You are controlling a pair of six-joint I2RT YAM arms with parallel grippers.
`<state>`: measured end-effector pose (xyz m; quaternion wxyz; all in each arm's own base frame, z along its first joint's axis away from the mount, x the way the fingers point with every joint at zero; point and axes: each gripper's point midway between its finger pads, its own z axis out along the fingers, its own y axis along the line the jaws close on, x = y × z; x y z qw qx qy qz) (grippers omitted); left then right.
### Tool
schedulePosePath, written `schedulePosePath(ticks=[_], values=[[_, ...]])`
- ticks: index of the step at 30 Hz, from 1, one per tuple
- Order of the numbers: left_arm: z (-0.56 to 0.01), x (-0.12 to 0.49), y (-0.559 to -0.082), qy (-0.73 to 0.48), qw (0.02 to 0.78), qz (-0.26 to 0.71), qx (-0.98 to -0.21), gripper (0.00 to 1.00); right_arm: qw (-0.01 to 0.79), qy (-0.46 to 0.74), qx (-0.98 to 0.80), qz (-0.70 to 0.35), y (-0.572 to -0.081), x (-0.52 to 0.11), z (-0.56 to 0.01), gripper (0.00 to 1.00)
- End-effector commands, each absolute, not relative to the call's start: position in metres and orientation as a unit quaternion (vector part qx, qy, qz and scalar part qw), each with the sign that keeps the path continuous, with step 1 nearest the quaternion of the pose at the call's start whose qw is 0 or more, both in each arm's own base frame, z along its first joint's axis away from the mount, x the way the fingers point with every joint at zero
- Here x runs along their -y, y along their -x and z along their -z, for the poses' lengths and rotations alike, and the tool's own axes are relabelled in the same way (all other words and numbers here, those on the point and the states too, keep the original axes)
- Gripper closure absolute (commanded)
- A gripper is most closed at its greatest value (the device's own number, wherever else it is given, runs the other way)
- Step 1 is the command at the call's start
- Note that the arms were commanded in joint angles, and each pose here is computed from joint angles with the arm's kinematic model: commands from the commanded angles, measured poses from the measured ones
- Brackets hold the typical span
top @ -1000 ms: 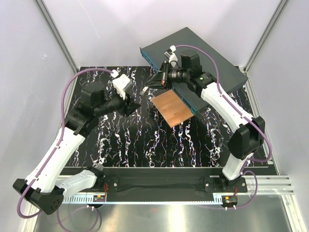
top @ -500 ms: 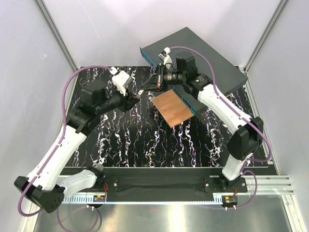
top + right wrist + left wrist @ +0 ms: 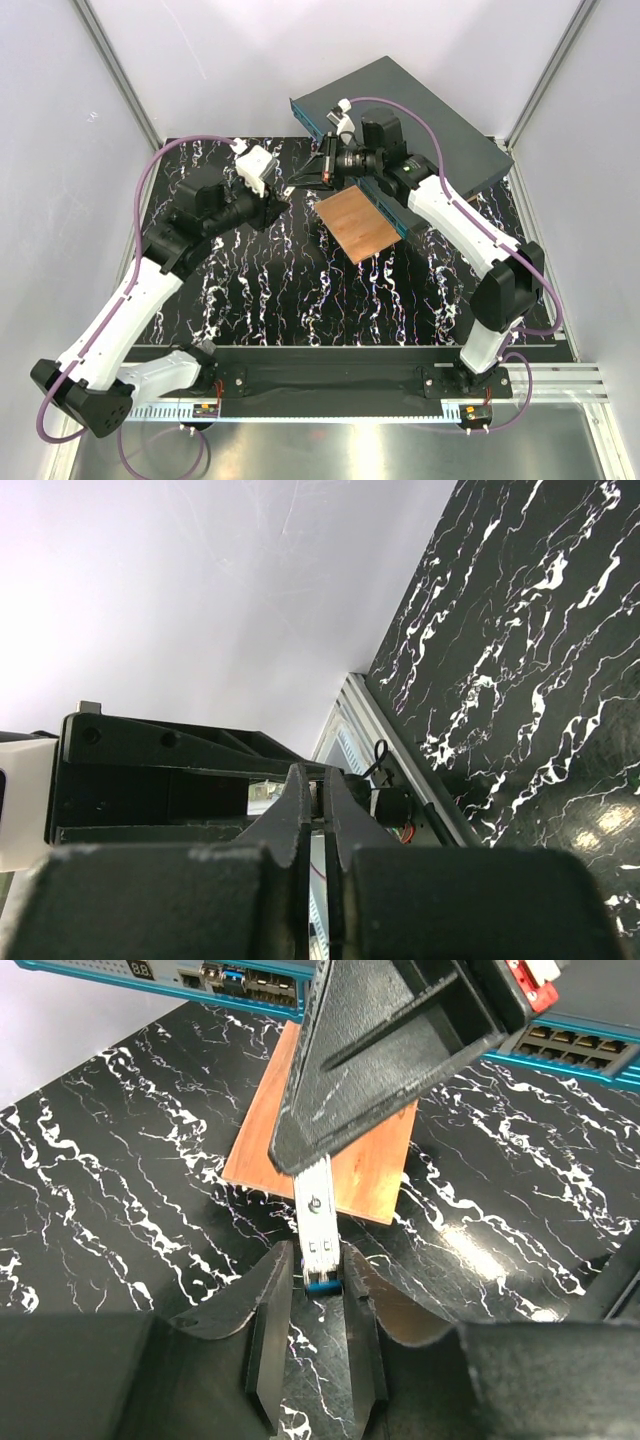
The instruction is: Insert the plug into the switch port
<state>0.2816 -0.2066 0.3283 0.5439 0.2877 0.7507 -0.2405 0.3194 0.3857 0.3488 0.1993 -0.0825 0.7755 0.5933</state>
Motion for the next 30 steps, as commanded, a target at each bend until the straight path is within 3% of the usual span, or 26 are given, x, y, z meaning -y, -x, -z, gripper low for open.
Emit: schedulePosePath(ticks=[1,4,7,10,11,12,16,23,26,30], values=[[-0.355,0.204,-0.296,-0.275,0.587,0.217,-0.730,0.69,0.208,0.091,-0.761,-0.608,-0.310,-0.393,-0.366,1.00],[-0.353,0.202,-0.299,-0.273,0.586,0.207,-0.734,0.71,0.209,0.091,-0.760,-0.609,-0.310,-0.393,-0.368,1.00],[-0.352,0.201,-0.300,-0.274,0.587,0.201,-0.735,0.78,0.210,0.094,-0.758,-0.610,-0.309,-0.392,-0.370,1.00],[-0.350,0.201,-0.299,-0.276,0.584,0.202,-0.736,0.97,0.209,0.098,-0.756,-0.612,-0.308,-0.393,-0.369,0.97],[-0.348,0.202,-0.297,-0.279,0.581,0.205,-0.736,1.00,0.212,0.102,-0.755,-0.612,-0.308,-0.392,-0.370,0.88],[-0.348,0.203,-0.296,-0.281,0.579,0.208,-0.737,1.00,0.217,0.108,-0.756,-0.609,-0.308,-0.392,-0.369,0.69],[-0.345,0.203,-0.284,-0.308,0.570,0.212,-0.732,1.00,0.267,0.124,-0.756,-0.585,-0.323,-0.374,-0.380,0.33],[-0.332,0.207,-0.277,-0.400,0.517,0.191,-0.732,1.00,0.397,0.159,-0.739,-0.521,-0.366,-0.293,-0.423,0.06],[-0.334,0.216,-0.289,-0.433,0.488,0.187,-0.735,1.00,0.461,0.182,-0.738,-0.459,-0.379,-0.247,-0.438,0.00],[-0.343,0.225,-0.307,-0.446,0.491,0.179,-0.726,1.00,0.514,0.143,-0.765,-0.360,-0.400,-0.169,-0.439,0.00]])
